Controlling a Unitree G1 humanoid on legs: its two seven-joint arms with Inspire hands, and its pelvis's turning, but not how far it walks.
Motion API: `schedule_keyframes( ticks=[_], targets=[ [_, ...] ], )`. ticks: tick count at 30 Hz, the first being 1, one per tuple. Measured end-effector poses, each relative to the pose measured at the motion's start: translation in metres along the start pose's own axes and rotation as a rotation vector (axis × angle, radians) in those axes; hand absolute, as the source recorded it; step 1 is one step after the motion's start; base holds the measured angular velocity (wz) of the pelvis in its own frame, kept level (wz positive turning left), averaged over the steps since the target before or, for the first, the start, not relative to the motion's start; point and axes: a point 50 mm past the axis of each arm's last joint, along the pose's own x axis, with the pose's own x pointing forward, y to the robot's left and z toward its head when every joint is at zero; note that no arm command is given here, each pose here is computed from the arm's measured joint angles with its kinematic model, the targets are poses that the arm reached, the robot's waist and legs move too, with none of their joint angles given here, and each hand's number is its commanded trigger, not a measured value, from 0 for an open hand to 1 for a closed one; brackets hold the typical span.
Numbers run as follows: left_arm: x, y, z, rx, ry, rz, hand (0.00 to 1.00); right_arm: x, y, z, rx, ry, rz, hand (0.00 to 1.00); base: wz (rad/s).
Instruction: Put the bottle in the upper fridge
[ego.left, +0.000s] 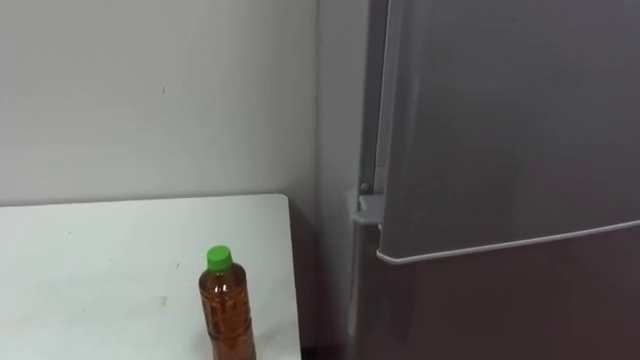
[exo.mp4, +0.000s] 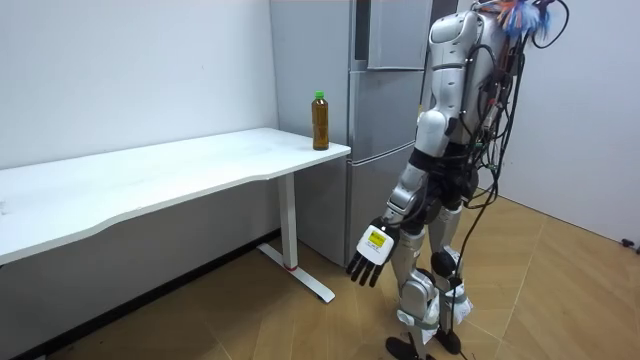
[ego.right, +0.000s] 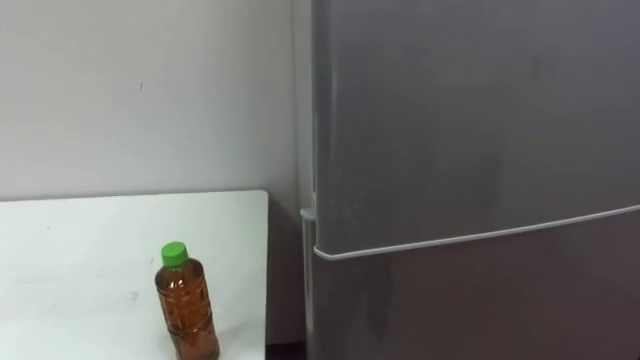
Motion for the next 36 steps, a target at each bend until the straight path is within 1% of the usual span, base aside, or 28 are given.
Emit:
schedule_keyframes(
  ticks=[9, 15, 18, 20, 23, 24, 26, 27, 29, 30, 32, 33, 35, 36],
  targets=[
    [-0.001, 0.003, -0.007, -0.011, 0.031, 0.015, 0.00, 0.000, -0.001, -0.001, 0.010, 0.003, -0.006, 0.00, 0.03],
    [0.000, 0.009, -0.003, -0.111, 0.025, 0.080, 0.00, 0.000, -0.002, 0.000, 0.025, -0.001, -0.011, 0.00, 0.05],
    [0.000, 0.013, 0.008, -0.161, -0.013, 0.105, 0.00, -0.001, -0.003, 0.000, 0.022, 0.001, -0.012, 0.00, 0.05],
    [0.000, 0.018, 0.019, -0.253, -0.045, 0.120, 0.00, -0.001, -0.005, 0.000, 0.039, -0.006, -0.020, 0.00, 0.05],
    [0.000, 0.025, 0.037, -0.358, -0.098, 0.153, 0.00, -0.002, -0.007, 0.000, 0.052, -0.016, -0.027, 0.00, 0.09],
    [0.000, 0.027, 0.040, -0.379, -0.110, 0.159, 0.00, -0.002, -0.008, 0.001, 0.055, -0.019, -0.027, 0.00, 0.10],
    [-0.002, 0.032, 0.060, -0.453, -0.179, 0.175, 0.00, -0.004, -0.011, 0.000, 0.061, -0.033, -0.031, 0.00, 0.07],
    [-0.003, 0.034, 0.064, -0.459, -0.198, 0.182, 0.00, -0.004, -0.012, 0.000, 0.060, -0.037, -0.033, 0.00, 0.00],
    [-0.006, 0.041, 0.081, -0.527, -0.263, 0.217, 0.00, -0.005, -0.016, 0.001, 0.070, -0.046, -0.042, 0.00, 0.00],
    [-0.006, 0.044, 0.085, -0.549, -0.274, 0.230, 0.00, -0.005, -0.017, 0.002, 0.073, -0.048, -0.042, 0.00, -0.03],
    [-0.013, 0.055, 0.101, -0.646, -0.345, 0.279, 0.00, -0.006, -0.020, 0.003, 0.074, -0.055, -0.043, 0.00, -0.04],
    [-0.015, 0.057, 0.105, -0.665, -0.364, 0.288, 0.00, -0.007, -0.021, 0.003, 0.072, -0.057, -0.043, 0.00, -0.04],
    [-0.024, 0.063, 0.123, -0.737, -0.444, 0.297, 0.00, -0.009, -0.024, 0.002, 0.079, -0.071, -0.048, 0.00, 0.00],
    [-0.027, 0.065, 0.127, -0.749, -0.465, 0.302, 0.00, -0.009, -0.026, 0.001, 0.084, -0.071, -0.053, 0.00, 0.00]
  ],
)
